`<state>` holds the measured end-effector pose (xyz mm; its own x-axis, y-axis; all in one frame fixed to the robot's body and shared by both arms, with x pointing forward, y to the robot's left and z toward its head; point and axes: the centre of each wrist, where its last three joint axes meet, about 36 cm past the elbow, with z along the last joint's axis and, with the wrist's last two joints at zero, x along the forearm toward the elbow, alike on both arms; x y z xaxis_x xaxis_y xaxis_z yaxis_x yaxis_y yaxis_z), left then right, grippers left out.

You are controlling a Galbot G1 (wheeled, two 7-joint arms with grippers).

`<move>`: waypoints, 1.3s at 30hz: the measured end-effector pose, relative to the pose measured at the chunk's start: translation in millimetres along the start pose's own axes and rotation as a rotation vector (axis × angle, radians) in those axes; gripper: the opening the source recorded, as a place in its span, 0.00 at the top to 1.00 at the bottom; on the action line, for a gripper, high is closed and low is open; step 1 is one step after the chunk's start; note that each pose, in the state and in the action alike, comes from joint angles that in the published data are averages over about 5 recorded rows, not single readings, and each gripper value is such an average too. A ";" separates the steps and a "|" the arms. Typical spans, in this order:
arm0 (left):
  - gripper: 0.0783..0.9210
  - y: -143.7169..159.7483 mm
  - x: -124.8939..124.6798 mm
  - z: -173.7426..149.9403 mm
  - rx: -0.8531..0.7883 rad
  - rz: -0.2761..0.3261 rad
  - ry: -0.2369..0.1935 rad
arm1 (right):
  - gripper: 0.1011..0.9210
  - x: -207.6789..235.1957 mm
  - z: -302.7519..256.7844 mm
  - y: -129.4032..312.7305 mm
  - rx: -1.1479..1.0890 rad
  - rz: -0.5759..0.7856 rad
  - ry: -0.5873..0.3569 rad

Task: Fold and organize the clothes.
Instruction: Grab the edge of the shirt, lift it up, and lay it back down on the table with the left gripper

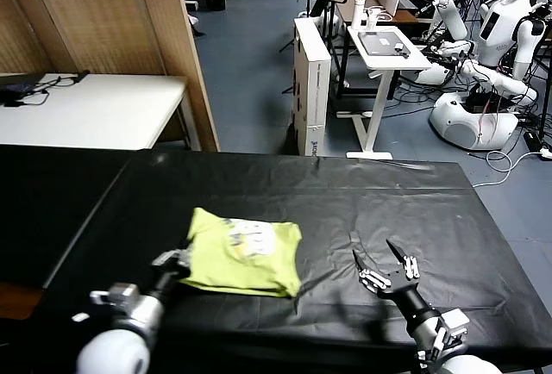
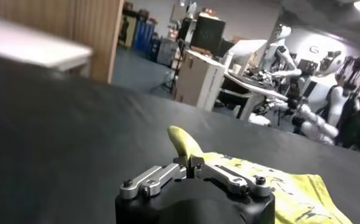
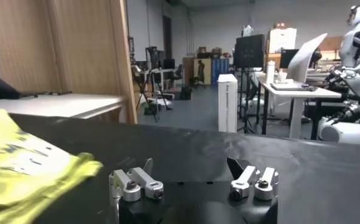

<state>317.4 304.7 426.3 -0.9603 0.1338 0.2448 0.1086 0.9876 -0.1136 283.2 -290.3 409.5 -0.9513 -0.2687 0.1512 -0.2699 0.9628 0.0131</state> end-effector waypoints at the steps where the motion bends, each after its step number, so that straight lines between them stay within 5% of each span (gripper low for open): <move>1: 0.89 8.6 3.4 -8.5 -0.014 -0.010 -0.004 | 0.02 -0.5 1.0 0.1 -0.003 0.002 0.001; 8: 0.89 38.0 21.2 -69.2 -0.078 -0.072 -0.056 | 0.02 -1.0 6.4 2.5 -0.015 0.010 0.010; 15: 0.89 -2.3 29.9 -89.2 0.012 -0.074 -0.065 | 0.02 2.5 7.2 2.4 -0.006 0.023 0.014; 30: 0.89 -164.5 -32.8 -1.1 0.390 0.189 0.111 | 0.02 -1.1 6.7 10.6 -0.011 0.026 0.028; 36: 0.89 -200.1 -55.4 25.7 0.386 0.234 0.167 | 0.02 -5.6 4.5 18.2 -0.032 -0.007 0.048; 39: 0.78 -208.5 -55.3 31.3 0.342 0.272 0.162 | 0.02 -8.3 0.2 21.6 -0.075 -0.028 0.072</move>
<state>339.8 88.8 406.3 -0.8530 0.4225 0.3064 0.2338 0.8343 -0.4993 285.2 -267.3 408.3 -0.9294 -0.2959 0.2206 -0.2822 0.9549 0.0920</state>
